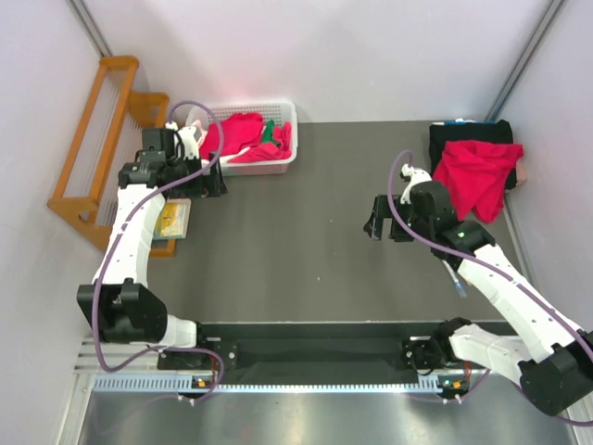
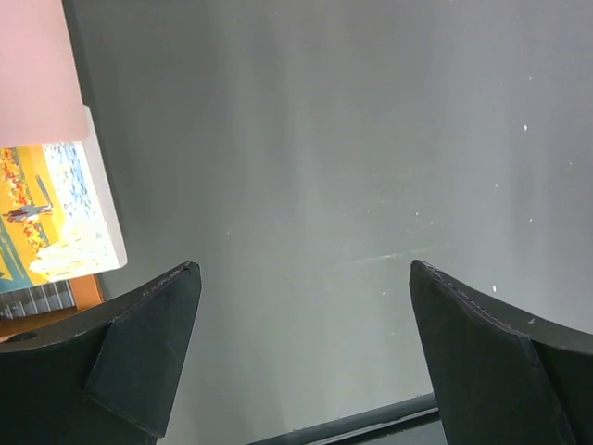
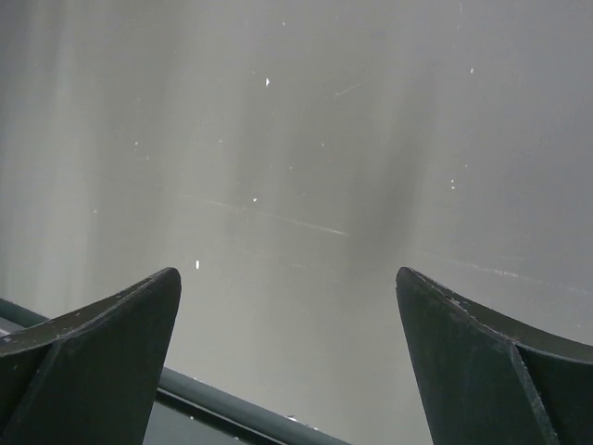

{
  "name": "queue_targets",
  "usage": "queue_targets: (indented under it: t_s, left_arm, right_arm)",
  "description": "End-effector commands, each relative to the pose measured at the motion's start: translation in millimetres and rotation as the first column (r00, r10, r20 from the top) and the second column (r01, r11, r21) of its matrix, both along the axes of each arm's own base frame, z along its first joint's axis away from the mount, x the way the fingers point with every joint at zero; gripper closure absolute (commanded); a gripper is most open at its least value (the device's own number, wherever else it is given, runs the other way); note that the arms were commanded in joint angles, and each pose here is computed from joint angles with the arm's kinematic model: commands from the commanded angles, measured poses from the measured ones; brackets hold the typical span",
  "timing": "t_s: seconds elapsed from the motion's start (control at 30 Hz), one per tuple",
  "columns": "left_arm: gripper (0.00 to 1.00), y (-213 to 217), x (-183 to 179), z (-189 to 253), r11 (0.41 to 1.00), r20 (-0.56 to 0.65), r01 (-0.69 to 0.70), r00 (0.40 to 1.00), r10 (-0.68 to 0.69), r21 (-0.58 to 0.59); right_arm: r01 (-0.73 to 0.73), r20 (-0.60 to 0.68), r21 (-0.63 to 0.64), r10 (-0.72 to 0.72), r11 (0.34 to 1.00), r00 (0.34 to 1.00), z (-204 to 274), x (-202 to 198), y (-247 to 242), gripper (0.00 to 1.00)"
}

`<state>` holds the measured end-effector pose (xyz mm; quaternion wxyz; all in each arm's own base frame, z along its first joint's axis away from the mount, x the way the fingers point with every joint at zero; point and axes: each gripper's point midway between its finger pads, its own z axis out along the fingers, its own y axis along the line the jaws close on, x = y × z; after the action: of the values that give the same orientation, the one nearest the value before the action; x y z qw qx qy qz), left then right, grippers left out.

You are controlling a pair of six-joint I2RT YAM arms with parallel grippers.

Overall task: Fold and stack the t-shirts
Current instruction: Grab the tshirt from the pile

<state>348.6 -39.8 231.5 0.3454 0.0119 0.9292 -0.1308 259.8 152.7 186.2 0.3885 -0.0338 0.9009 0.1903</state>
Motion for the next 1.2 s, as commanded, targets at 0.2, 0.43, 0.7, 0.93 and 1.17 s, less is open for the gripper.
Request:
queue_targets:
  t_s: [0.2,0.43,0.7,0.93,1.17]
  left_arm:
    - [0.01,-22,73,48,0.996,0.195,0.046,0.979,-0.062,0.082]
    - [0.01,-52,141,41,0.983,0.150,0.055,0.985,-0.081,0.173]
    - [0.01,-47,209,0,0.993,0.123,0.004,0.992,-0.019,0.122]
    - [0.01,-20,246,-28,0.994,0.142,-0.051,0.989,0.038,0.092]
    - [0.01,-16,259,-45,0.998,0.141,-0.047,0.989,0.040,0.043]
  right_arm:
    - [-0.034,0.074,0.053,0.030,0.998,0.997,11,-3,10,0.00]
    - [-0.034,0.063,0.056,0.031,0.998,0.998,7,3,18,0.00]
    - [-0.058,0.072,0.060,0.054,0.997,0.996,5,7,26,0.00]
    - [-0.082,0.041,0.054,0.080,0.995,0.996,-5,10,33,0.00]
    - [-0.092,0.002,0.069,0.092,0.993,0.996,-14,16,43,0.00]
